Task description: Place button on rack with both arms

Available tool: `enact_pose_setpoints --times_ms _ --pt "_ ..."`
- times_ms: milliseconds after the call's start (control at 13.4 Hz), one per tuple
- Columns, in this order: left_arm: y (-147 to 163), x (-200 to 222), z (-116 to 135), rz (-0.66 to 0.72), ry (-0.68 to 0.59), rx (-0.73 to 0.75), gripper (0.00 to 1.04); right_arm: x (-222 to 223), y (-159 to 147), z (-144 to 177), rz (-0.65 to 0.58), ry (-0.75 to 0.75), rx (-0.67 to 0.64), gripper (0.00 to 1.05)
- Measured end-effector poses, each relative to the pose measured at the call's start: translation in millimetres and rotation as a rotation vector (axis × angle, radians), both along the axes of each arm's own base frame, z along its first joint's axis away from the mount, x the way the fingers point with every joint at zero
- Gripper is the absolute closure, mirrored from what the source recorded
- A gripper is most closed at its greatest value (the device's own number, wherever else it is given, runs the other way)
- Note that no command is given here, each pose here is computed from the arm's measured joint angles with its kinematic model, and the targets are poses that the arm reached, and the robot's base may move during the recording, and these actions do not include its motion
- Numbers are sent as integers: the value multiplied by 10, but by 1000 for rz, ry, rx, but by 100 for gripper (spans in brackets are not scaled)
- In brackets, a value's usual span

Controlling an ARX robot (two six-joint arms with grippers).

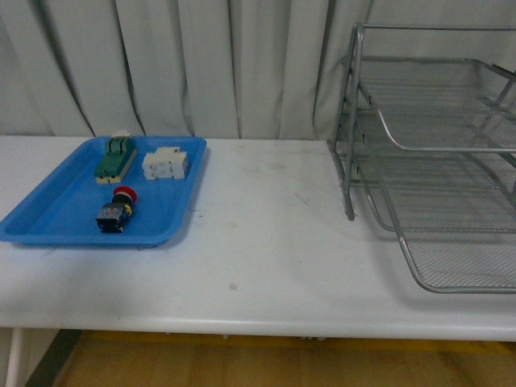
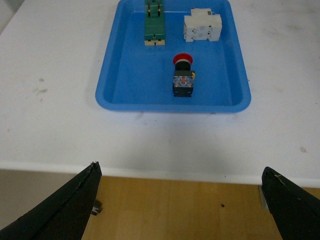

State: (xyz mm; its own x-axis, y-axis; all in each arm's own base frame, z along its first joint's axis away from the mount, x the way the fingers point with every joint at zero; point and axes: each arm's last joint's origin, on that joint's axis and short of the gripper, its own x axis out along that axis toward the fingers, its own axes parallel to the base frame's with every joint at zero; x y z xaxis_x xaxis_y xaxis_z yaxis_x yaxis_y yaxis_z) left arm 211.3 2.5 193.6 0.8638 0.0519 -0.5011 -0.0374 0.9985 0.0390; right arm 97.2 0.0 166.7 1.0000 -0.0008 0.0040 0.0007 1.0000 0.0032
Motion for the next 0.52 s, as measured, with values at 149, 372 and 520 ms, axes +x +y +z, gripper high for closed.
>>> enact_pose_setpoints --times_ms 149,372,520 --pt "11 357 -28 -31 85 0 7 0 0 0 0 0 0 7" --pt "70 1175 -179 -83 236 -51 7 0 0 0 0 0 0 6" --pt "70 1556 -371 -111 326 -85 7 0 0 0 0 0 0 6"
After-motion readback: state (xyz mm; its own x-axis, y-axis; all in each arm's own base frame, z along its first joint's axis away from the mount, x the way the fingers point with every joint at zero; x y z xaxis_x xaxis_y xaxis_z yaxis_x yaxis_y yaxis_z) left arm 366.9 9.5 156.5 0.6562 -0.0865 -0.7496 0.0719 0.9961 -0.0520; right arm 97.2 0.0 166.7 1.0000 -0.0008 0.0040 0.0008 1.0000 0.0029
